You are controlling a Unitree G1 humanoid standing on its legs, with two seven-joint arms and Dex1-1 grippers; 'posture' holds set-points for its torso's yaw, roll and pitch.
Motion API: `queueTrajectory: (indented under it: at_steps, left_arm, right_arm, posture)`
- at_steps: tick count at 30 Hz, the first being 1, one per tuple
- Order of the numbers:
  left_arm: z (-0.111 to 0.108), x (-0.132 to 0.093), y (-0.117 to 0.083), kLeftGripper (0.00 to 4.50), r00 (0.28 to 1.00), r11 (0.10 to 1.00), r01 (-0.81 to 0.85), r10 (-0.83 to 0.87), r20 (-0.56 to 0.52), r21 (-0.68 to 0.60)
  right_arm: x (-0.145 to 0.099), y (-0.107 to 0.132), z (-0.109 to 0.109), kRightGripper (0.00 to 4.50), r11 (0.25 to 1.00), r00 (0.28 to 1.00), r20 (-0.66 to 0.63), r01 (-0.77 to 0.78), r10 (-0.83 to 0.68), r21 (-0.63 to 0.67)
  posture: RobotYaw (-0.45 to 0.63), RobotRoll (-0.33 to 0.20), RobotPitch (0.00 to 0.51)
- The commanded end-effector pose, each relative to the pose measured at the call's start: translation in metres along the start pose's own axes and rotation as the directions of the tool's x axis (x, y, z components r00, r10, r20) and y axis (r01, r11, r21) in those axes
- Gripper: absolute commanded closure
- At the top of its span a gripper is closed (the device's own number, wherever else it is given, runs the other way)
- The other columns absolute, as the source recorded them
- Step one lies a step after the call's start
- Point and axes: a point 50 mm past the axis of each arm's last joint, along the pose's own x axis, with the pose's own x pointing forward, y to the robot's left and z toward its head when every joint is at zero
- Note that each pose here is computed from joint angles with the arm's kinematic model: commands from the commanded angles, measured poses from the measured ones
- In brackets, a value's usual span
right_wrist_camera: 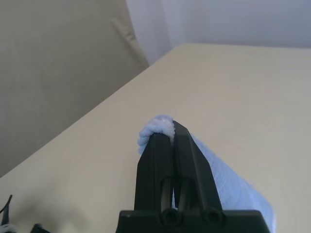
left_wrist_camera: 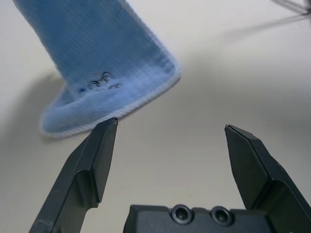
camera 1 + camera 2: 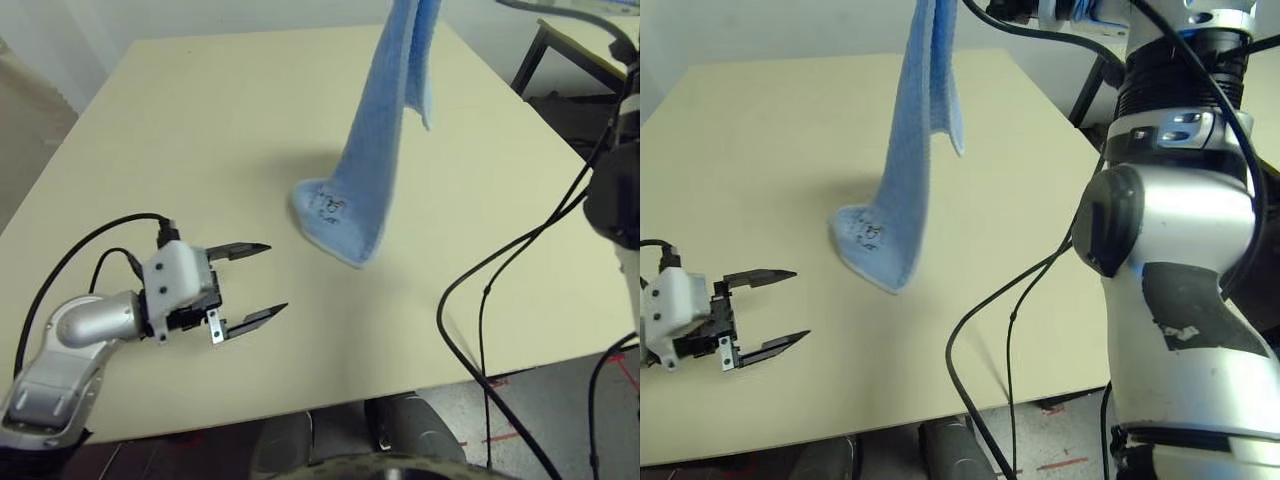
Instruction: Fold the towel and set it aside.
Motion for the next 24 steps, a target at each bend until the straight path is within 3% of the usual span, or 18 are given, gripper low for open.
queueTrajectory:
  at_steps: [1,7,11,13,15,24]
  left_arm:
    - [-0.001,0.021,-0.010,0.00,0.998,0.994,-0.057,0.059,-0.019,0.099]
    - [0.002,0.056,-0.022,0.00,0.982,0.969,-0.191,0.190,0.021,0.159]
    - [0.000,0.079,-0.024,0.00,0.970,0.970,-0.241,0.242,0.030,-0.027]
    - [0.002,0.090,-0.028,0.00,0.977,0.964,-0.197,0.208,0.043,-0.181]
    - [0.005,0.098,-0.031,0.00,0.986,0.959,-0.141,0.159,0.053,-0.244]
    - [0.012,0.127,-0.028,0.00,0.999,0.980,-0.053,0.051,-0.018,-0.194]
  right_arm:
    - [0.001,0.005,-0.003,4.47,1.000,1.000,0.003,-0.019,0.019,0.006]
    - [0.002,0.006,-0.008,4.47,1.000,1.000,0.002,-0.016,0.016,0.020]
    - [0.003,0.007,-0.009,4.47,1.000,1.000,0.004,-0.017,0.017,0.024]
    - [0.003,0.007,-0.009,4.47,0.999,1.000,0.008,-0.018,0.018,0.026]
    - [0.003,0.007,-0.009,4.47,0.999,1.000,0.012,-0.019,0.019,0.028]
    - [0.000,0.008,-0.009,4.47,1.000,1.000,0.026,-0.016,0.015,0.023]
  posture:
    - [-0.05,0.000,0.072]
    - [-0.04,0.000,0.078]
    - [-0.04,0.000,0.078]
    - [-0.05,0.000,0.078]
    - [-0.05,0.000,0.078]
    - [-0.07,0.000,0.077]
